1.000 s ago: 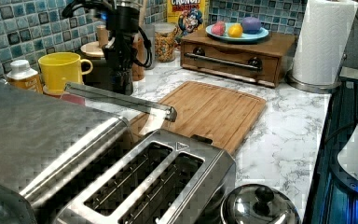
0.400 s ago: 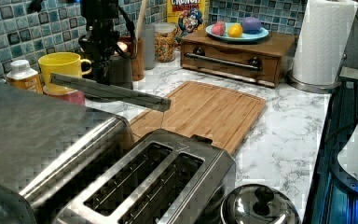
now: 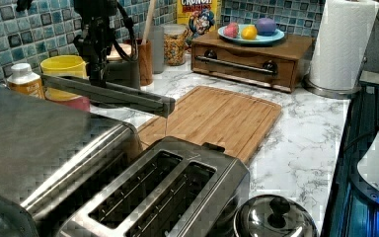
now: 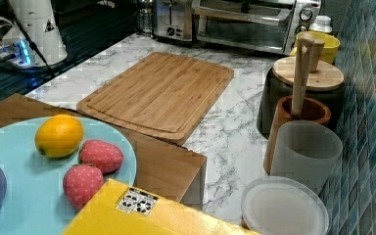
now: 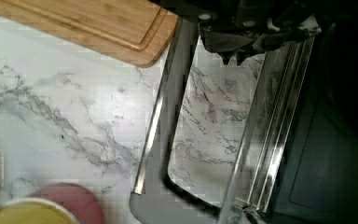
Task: Close the oven.
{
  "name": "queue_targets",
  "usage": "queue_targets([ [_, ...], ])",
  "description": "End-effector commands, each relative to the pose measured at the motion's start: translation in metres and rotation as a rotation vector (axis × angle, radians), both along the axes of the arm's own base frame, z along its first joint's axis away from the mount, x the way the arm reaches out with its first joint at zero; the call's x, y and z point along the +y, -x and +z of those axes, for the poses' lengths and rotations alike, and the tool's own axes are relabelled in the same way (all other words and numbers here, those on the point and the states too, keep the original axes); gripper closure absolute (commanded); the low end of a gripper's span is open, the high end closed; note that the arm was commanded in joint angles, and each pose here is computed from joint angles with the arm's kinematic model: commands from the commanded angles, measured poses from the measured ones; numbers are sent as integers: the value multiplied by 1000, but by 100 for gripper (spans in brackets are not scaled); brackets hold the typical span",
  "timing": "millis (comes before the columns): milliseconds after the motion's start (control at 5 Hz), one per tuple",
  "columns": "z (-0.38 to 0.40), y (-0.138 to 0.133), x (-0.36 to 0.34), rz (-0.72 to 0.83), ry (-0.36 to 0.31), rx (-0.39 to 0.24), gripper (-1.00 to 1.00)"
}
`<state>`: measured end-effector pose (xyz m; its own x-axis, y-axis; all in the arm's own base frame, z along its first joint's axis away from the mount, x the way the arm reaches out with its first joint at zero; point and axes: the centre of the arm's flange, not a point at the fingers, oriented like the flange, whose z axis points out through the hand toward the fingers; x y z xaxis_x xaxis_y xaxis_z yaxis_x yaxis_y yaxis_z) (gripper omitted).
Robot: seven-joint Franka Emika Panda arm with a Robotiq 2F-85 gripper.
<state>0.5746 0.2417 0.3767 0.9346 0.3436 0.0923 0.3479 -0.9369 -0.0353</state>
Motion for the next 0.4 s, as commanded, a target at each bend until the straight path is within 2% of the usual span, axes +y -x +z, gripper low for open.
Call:
queue_targets([
  [200,71,93,172,128,-33,-187,100],
  [400,94,94,151,48,-40,-280,100],
])
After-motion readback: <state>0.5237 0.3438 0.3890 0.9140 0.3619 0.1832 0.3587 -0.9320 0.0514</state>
